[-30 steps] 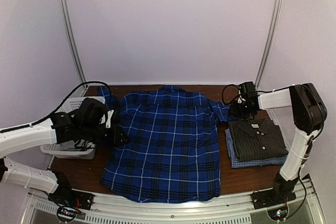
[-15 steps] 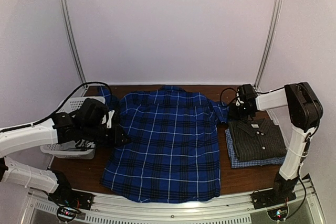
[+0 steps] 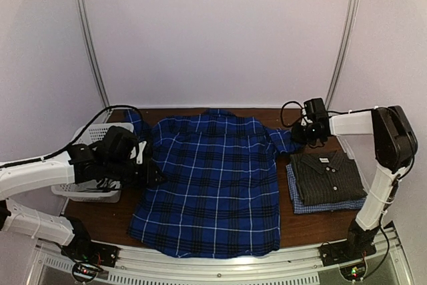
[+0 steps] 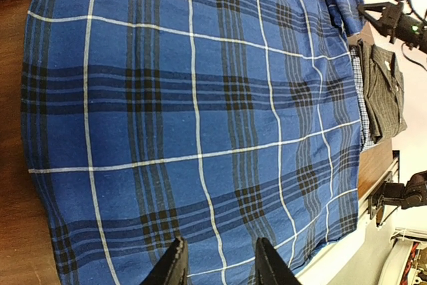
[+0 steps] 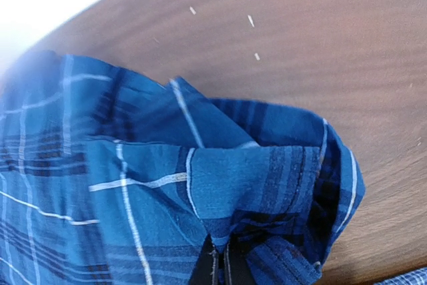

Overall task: Fold and stack the long sleeve shirts
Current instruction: Pick up the sleeve from the center of the board, then place the sleeve at the center of the board.

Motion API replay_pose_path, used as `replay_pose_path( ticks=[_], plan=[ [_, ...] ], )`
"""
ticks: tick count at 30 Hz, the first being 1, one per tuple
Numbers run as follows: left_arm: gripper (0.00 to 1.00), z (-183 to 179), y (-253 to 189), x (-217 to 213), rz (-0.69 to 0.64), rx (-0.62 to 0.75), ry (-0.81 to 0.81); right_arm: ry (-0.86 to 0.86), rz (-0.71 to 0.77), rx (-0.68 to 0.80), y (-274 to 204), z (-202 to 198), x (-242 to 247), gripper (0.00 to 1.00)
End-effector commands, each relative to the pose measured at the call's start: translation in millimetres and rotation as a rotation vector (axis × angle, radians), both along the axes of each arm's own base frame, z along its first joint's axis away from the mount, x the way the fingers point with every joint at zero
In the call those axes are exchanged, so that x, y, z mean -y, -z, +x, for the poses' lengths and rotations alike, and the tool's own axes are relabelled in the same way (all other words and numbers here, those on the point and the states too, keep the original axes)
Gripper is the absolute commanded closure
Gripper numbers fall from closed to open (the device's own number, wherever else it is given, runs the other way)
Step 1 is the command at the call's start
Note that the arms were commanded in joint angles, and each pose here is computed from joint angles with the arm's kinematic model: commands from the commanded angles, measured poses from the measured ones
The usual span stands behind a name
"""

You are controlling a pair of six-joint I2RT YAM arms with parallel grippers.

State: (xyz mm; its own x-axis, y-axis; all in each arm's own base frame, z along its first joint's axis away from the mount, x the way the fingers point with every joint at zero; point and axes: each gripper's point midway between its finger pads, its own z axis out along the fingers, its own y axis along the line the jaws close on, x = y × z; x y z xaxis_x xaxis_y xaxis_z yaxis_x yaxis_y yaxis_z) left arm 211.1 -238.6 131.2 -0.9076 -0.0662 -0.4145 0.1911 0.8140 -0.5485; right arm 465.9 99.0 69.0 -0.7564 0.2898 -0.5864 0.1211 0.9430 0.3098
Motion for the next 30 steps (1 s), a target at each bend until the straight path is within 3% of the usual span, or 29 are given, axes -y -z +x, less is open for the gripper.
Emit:
replay_pose_path(
  ticks=[1, 9, 16, 24, 30],
  plan=[
    [0.64, 5, -4, 10, -0.038, 0.018, 0.013, -0.022, 0.010, 0.127, -61, 5, -12, 1.00],
    [0.64, 8, -7, 14, -0.054, 0.030, 0.019, -0.140, 0.012, 0.201, -105, -19, -68, 1.00],
    [0.64, 10, -7, 18, -0.066, 0.033, 0.023, -0.329, 0.051, 0.244, -128, -60, -172, 1.00],
    [0.63, 10, -3, 21, -0.099, 0.024, 0.011, -0.569, 0.141, 0.228, -120, -125, -300, 1.00],
    [0.62, 7, 3, 18, -0.095, 0.030, 0.014, -0.698, 0.093, 0.188, -93, -169, -358, 1.00]
  ],
)
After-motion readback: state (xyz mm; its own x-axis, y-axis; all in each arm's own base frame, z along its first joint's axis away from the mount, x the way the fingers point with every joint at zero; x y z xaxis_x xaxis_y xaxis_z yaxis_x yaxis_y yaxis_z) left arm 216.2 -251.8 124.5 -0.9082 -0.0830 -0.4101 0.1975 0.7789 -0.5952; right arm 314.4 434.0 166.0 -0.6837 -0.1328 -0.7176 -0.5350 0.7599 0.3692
